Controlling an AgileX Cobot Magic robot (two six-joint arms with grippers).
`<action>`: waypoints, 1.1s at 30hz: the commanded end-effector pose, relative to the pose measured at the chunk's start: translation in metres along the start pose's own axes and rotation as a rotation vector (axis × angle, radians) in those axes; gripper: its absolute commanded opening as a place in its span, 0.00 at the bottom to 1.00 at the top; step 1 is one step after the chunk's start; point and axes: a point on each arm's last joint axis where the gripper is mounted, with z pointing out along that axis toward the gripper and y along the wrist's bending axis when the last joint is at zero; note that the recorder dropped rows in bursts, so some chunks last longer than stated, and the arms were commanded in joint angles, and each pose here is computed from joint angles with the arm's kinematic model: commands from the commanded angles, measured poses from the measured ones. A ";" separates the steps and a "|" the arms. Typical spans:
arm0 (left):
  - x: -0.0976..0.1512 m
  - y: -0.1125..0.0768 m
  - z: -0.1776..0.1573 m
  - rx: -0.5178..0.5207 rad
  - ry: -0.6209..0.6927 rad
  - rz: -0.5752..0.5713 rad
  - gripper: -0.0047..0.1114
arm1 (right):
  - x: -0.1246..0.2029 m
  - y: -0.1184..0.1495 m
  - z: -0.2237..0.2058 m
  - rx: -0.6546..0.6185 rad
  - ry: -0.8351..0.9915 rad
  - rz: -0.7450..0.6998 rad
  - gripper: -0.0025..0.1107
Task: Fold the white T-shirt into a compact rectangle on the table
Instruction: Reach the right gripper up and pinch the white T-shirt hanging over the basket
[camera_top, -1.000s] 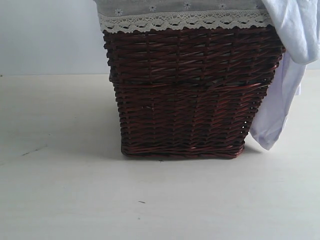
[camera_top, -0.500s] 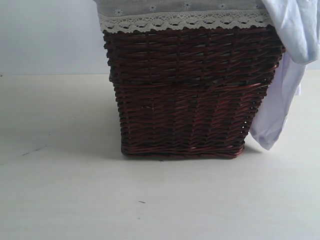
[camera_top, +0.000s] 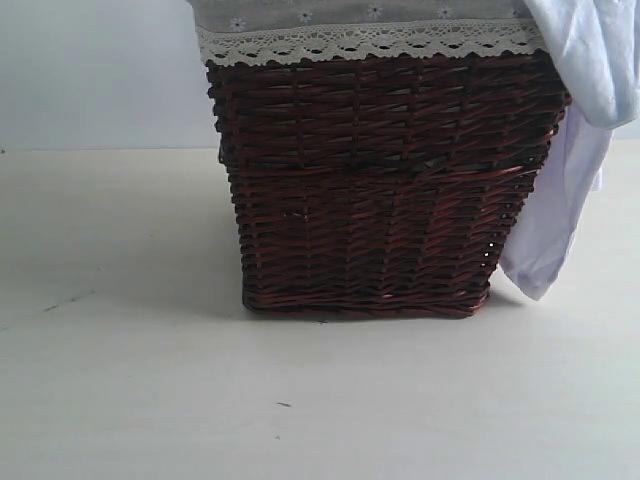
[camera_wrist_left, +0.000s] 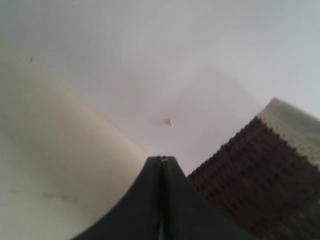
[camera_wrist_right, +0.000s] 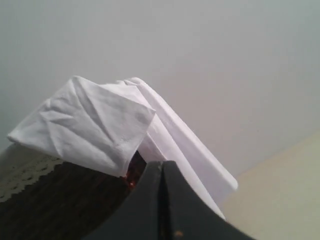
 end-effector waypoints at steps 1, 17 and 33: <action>0.005 -0.007 0.000 0.001 0.196 0.046 0.04 | -0.002 0.001 0.006 0.053 0.064 -0.004 0.02; -0.018 -0.085 0.083 0.051 0.677 0.744 0.04 | -0.024 0.043 0.078 0.032 0.586 -0.558 0.02; -0.009 -0.080 0.107 0.030 0.727 0.903 0.04 | 0.044 0.027 0.151 0.037 1.063 -0.888 0.02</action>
